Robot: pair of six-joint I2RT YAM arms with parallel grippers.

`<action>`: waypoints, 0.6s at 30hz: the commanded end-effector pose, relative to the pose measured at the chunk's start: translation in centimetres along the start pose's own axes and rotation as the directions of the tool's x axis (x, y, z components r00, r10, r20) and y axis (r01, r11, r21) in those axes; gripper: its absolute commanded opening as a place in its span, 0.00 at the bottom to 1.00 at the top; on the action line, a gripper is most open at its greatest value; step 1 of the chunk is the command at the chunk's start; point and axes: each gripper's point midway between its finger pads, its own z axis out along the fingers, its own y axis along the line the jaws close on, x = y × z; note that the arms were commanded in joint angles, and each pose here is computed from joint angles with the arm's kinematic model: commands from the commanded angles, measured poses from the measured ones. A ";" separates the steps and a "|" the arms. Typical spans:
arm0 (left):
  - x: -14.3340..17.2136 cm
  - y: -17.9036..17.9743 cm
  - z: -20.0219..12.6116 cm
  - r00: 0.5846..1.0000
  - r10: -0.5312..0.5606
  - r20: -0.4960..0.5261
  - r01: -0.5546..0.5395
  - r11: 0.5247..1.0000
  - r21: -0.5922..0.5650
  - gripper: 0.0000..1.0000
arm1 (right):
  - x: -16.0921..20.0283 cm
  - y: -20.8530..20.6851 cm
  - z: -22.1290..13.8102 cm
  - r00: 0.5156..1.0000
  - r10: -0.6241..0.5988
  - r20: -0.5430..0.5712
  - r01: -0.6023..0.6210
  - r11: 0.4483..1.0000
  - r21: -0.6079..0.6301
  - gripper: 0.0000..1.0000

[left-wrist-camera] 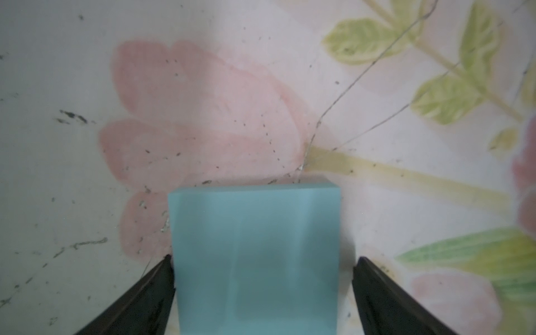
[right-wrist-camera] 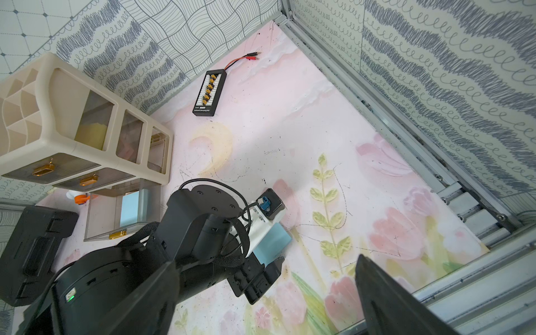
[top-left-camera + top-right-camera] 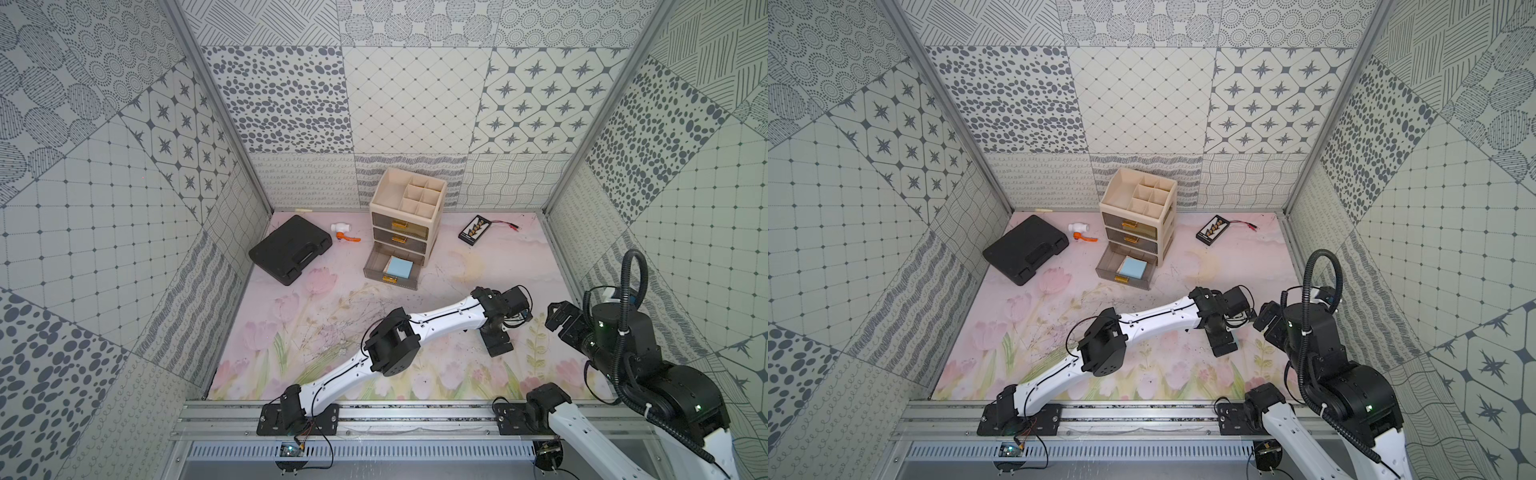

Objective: Please put the sticky notes in the drawer by color
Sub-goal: Pick up the sticky notes from the center of the board.

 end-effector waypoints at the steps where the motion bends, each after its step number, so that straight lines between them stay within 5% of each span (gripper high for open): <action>1: 4.0 -0.3 1.5 0.990 -0.034 -0.139 0.032 0.999 -0.016 0.95 | -0.3 0.2 -0.2 0.999 0.020 0.029 -0.019 0.999 -0.025 0.99; 7: 4.3 0.4 1.5 0.988 -0.050 -0.146 0.041 0.997 -0.064 0.82 | -0.4 0.1 -0.3 0.999 0.030 0.033 -0.029 0.999 -0.032 0.99; 18: 4.9 1.2 0.5 0.988 -0.081 -0.135 0.064 0.990 -0.127 0.77 | -0.1 0.1 -0.2 0.998 0.049 0.034 -0.047 0.998 -0.045 0.99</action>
